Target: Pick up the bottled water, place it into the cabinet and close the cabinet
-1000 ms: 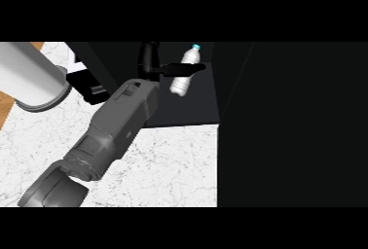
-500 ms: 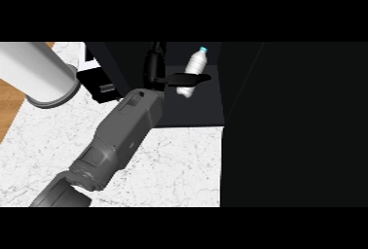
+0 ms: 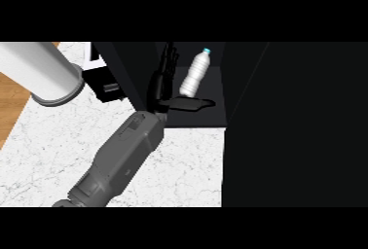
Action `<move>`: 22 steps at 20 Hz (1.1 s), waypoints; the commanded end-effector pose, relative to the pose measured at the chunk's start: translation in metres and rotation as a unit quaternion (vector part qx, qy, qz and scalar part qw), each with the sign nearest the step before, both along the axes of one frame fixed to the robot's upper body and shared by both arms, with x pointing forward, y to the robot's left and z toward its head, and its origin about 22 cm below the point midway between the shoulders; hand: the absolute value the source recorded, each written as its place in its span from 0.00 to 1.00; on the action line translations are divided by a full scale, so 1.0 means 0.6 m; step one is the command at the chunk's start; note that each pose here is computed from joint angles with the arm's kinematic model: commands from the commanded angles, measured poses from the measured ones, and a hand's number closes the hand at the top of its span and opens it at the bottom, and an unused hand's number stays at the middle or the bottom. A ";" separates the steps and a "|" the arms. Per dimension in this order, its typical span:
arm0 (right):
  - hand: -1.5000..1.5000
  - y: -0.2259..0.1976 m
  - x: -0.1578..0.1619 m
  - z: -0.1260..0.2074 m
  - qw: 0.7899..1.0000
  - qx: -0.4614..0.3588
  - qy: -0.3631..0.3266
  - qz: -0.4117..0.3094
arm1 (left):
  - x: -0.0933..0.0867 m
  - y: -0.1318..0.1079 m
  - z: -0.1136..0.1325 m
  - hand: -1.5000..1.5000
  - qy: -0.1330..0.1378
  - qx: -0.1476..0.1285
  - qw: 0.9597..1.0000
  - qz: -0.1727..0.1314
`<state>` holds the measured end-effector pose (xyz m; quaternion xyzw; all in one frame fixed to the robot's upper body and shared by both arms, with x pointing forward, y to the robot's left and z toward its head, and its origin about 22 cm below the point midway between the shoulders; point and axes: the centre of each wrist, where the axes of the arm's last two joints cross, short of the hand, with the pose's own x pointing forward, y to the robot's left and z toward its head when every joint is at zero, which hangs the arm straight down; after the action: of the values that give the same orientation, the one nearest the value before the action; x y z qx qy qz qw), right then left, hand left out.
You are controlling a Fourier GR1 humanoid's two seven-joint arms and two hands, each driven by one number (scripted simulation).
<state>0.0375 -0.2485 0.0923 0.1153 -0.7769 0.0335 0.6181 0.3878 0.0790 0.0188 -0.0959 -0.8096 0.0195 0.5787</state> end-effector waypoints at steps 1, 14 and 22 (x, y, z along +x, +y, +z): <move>0.00 0.013 -0.011 0.039 1.000 -0.006 -0.026 0.005 | -0.053 -0.014 -0.023 0.00 0.000 -0.047 0.998 -0.051; 0.00 0.004 -0.001 0.052 0.996 -0.058 -0.028 0.064 | -0.196 0.033 -0.015 1.00 -0.005 -0.084 0.990 -0.112; 1.00 0.014 -0.022 0.096 0.973 -0.115 -0.015 0.201 | -0.272 0.099 -0.035 1.00 0.016 -0.072 0.994 -0.086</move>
<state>0.0345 -0.2464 0.1071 0.1851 -0.7422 0.1773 0.6192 0.2478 0.1206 0.0070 -0.2193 -0.7892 0.0224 0.5732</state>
